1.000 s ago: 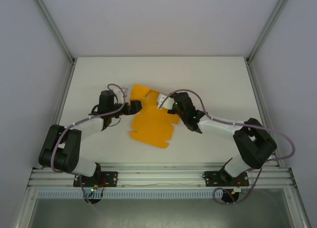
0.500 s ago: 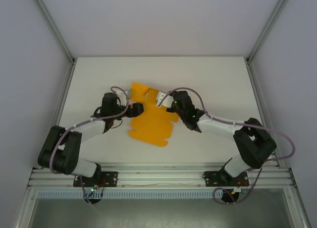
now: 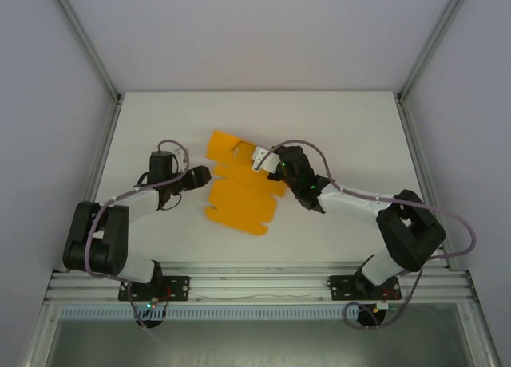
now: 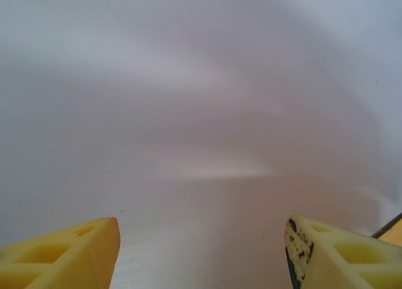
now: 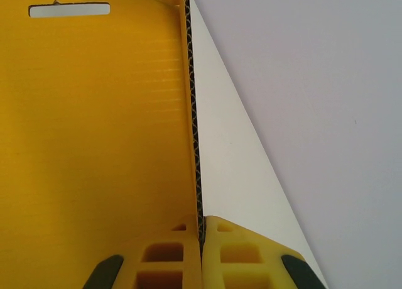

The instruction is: Assemble paper box

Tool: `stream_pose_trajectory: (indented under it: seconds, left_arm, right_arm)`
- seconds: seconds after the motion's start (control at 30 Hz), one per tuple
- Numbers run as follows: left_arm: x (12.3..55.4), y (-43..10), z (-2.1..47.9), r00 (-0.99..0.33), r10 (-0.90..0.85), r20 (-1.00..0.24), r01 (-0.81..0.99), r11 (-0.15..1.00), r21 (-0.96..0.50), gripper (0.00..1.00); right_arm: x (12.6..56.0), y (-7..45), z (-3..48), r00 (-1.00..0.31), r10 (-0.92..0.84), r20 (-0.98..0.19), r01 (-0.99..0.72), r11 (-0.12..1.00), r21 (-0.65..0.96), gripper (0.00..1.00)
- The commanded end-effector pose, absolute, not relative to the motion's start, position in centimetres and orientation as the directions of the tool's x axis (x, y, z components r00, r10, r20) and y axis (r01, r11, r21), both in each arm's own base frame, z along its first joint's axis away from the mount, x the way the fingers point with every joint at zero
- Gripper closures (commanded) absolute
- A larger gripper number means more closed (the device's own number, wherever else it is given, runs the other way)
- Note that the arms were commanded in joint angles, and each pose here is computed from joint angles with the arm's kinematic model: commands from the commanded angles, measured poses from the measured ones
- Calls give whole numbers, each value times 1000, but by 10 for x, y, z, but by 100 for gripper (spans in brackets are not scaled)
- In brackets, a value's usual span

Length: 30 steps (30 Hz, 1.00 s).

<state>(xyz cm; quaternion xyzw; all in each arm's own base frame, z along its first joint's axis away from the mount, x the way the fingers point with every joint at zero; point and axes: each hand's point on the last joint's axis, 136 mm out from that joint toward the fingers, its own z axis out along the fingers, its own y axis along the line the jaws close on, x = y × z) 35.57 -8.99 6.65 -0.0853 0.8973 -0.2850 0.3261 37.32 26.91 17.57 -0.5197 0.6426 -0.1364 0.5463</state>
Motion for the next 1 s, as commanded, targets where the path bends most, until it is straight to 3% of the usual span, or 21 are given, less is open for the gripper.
stream_pose_trajectory:
  seconds: [0.0,0.53,0.73,0.97]
  left_arm:
    - [366,-121,97,-742,-264,-616,228,765,-602,31]
    - [361,-175,120,-718,-178,-673,465,597,-654,34]
    - [363,-196,133,-704,-158,-692,549,496,-672,47]
    - [368,-201,135,-704,-174,-689,550,480,-684,70]
  right_arm:
    - [373,276,204,171,-763,-623,-491,482,-726,100]
    - [355,291,203,202,-709,-676,-599,456,-658,100]
    - [350,297,201,210,-698,-685,-639,432,-637,100]
    - [347,298,196,202,-707,-678,-665,409,-625,100]
